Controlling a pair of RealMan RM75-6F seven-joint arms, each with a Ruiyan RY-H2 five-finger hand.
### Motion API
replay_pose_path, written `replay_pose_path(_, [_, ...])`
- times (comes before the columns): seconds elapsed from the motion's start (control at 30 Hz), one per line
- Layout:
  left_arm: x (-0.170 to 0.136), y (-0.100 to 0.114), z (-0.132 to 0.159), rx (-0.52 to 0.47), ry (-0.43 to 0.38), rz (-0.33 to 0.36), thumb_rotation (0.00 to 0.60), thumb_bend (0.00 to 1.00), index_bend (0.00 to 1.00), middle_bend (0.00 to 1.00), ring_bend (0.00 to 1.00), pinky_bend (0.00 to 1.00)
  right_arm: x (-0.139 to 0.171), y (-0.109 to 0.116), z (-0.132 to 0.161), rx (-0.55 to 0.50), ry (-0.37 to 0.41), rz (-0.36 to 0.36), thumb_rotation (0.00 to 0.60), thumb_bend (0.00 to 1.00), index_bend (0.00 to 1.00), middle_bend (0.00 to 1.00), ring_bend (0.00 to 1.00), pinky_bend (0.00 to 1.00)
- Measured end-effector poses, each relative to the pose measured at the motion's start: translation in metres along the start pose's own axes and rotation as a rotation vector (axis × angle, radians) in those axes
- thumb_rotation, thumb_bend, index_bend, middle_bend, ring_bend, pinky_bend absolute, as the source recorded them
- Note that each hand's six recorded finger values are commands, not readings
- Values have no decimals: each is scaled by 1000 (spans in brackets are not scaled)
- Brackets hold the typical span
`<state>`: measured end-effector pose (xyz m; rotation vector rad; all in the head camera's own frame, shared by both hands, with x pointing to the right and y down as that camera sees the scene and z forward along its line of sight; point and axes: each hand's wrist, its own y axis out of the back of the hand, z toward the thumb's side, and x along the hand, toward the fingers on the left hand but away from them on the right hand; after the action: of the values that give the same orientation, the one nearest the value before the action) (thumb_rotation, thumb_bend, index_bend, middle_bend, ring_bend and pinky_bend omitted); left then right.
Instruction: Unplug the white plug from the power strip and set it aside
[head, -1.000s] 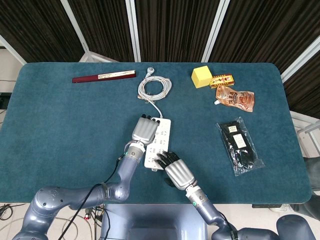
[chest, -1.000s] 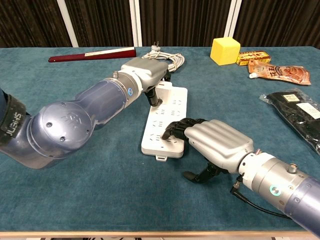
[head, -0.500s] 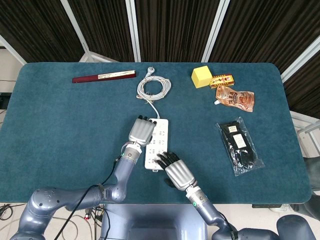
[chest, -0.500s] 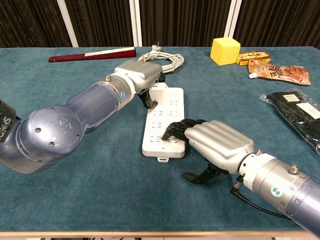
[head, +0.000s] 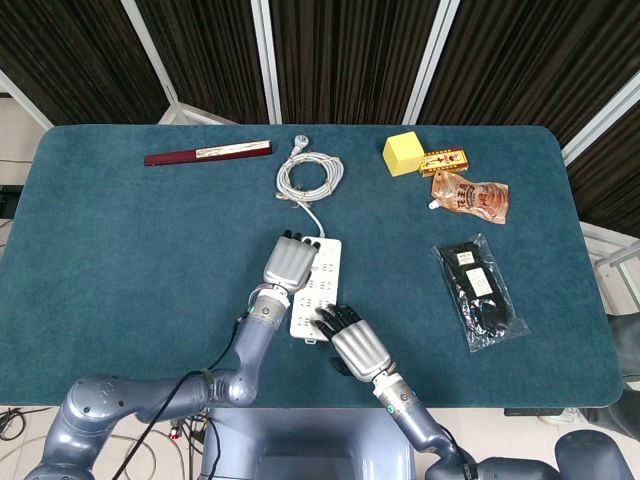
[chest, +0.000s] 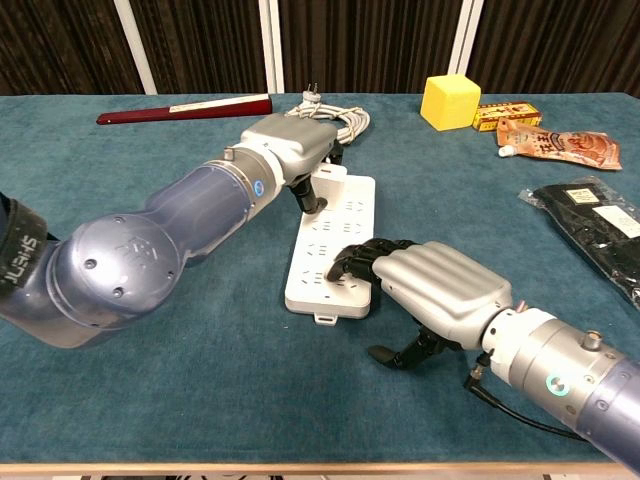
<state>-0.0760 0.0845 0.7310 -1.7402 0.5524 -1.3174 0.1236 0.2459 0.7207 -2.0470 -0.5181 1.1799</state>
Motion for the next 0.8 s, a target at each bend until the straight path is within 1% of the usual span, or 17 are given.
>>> replay_pose_path(0.17, [-1, -6, -16, 30, 21, -17, 600, 354, 707, 754, 314, 276, 0, 0, 3, -3, 4, 0, 600, 393, 215, 178, 104, 163])
replay_pose_path(0.27, [-1, -9, -18, 29, 24, -26, 600, 360, 722, 770, 332, 289, 0, -1, 3, -2, 2, 1, 600, 393, 215, 178, 104, 163])
replay_pose_path(0.43, [0, -8, -13, 4, 17, -18, 600, 363, 753, 810, 375, 326, -1, -1, 1, -2, -4, -2, 600, 393, 215, 177, 104, 163])
replay_pose_path(0.6, [2, -3, -5, -28, 7, -1, 600, 362, 767, 827, 381, 326, -1, 0, -2, -3, -9, -3, 600, 393, 215, 178, 104, 163])
replay_pose_path(0.8, [2, 3, -2, -38, 4, 15, 600, 363, 773, 836, 384, 326, -1, 1, -2, -2, -8, -5, 600, 393, 215, 178, 104, 163])
